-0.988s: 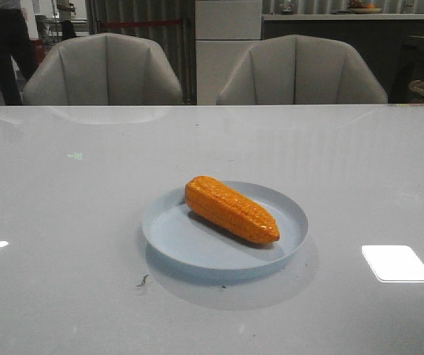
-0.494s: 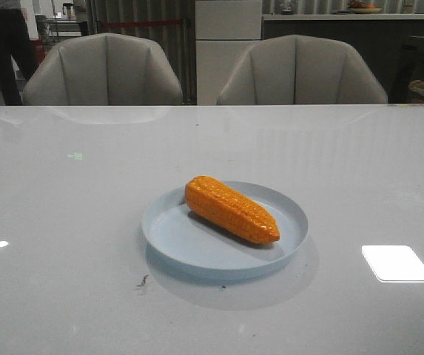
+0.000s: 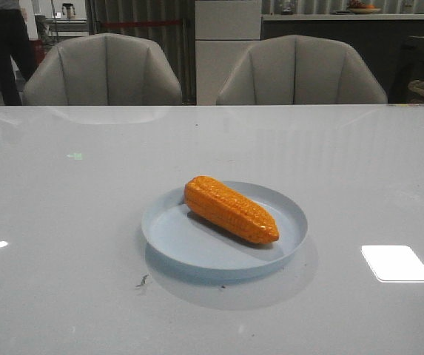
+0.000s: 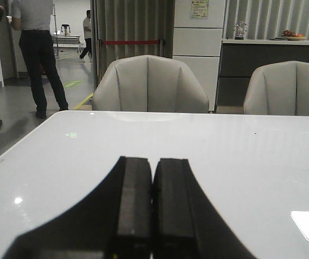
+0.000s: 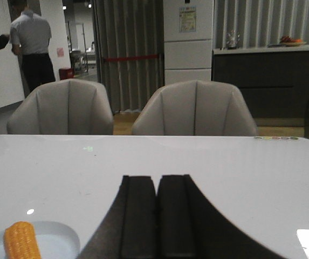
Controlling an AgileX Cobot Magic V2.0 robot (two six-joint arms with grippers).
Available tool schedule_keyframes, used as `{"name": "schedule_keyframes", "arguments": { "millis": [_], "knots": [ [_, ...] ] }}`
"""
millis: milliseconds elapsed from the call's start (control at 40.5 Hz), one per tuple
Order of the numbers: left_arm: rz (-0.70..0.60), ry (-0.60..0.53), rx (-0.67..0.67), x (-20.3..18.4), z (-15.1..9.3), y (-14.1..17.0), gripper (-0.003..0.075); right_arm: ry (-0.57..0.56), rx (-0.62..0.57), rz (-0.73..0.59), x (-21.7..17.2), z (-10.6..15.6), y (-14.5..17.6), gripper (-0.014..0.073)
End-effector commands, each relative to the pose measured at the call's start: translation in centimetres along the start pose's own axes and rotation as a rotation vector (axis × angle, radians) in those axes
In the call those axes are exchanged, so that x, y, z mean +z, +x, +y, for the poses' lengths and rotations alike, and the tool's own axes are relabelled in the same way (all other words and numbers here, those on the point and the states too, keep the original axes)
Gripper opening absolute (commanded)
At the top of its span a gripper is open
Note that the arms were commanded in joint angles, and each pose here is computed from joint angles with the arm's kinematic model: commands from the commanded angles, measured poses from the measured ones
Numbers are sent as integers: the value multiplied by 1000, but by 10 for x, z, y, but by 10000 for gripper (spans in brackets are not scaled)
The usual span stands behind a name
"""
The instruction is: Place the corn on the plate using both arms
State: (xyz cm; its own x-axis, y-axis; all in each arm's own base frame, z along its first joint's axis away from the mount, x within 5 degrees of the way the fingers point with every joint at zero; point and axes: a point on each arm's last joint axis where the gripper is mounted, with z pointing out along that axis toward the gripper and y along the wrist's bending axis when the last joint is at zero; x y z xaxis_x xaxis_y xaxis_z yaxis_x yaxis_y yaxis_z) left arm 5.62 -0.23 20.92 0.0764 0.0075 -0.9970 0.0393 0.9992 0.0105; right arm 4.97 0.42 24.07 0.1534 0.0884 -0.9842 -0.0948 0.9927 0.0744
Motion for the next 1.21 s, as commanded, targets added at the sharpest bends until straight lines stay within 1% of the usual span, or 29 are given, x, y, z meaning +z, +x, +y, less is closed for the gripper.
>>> {"name": "schedule_keyframes", "arguments": {
  "millis": [0,123,346,395,1185],
  "knots": [
    [-67,-8,-11,-1,1,4,94,50,-19,-150,-3,-3,-4,66],
    [-67,-8,-11,-1,1,4,94,72,-23,-141,-2,-6,12,66],
    [-67,-8,-11,-1,1,4,94,67,-17,19,-1,-6,26,66],
    [-67,-8,-11,-1,1,4,94,66,-17,35,-1,-6,27,66],
    [-67,-8,-11,-1,1,4,94,66,-17,36,-1,-6,27,66]
  ]
}}
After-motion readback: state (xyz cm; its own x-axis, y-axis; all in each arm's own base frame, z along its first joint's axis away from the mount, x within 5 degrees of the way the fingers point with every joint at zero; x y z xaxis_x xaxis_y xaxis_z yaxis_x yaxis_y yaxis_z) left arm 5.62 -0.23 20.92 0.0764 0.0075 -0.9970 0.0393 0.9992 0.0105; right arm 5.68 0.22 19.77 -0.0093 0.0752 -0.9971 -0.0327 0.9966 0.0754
